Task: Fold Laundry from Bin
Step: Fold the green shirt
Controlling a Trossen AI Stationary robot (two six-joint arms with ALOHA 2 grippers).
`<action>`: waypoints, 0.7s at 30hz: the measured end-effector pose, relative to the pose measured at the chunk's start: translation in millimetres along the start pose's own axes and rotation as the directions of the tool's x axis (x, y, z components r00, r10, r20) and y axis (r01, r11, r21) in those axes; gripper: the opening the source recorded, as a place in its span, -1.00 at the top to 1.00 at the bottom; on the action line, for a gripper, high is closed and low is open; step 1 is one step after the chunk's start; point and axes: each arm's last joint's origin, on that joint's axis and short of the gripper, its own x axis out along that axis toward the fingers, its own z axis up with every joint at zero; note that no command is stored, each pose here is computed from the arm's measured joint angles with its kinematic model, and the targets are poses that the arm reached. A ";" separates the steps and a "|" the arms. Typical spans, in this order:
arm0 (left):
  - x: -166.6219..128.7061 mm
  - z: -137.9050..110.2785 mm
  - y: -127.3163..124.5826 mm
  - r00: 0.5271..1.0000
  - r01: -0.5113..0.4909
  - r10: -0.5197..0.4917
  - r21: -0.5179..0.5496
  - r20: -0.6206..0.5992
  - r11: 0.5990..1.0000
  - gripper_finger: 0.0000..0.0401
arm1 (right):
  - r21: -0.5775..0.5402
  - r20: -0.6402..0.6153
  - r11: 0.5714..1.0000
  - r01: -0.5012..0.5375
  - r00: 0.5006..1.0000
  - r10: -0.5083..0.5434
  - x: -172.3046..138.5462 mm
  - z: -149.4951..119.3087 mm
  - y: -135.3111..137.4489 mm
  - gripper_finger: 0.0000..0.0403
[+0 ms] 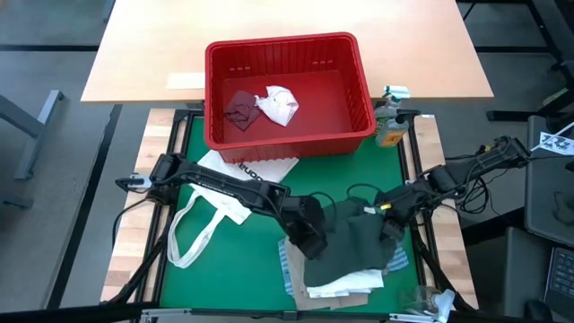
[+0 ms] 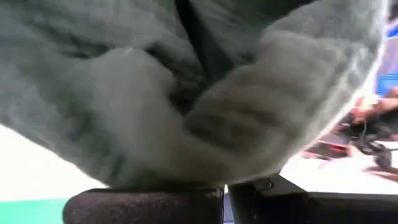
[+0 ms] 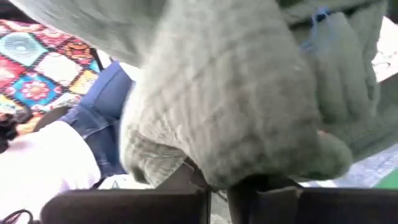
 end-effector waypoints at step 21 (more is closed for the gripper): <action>-7.8 -27.6 -49.4 0.955 0.295 -0.295 0.057 0.003 0.954 1.00 | -0.069 -0.111 0.989 -0.129 0.986 0.121 -19.6 -22.8 39.3 0.88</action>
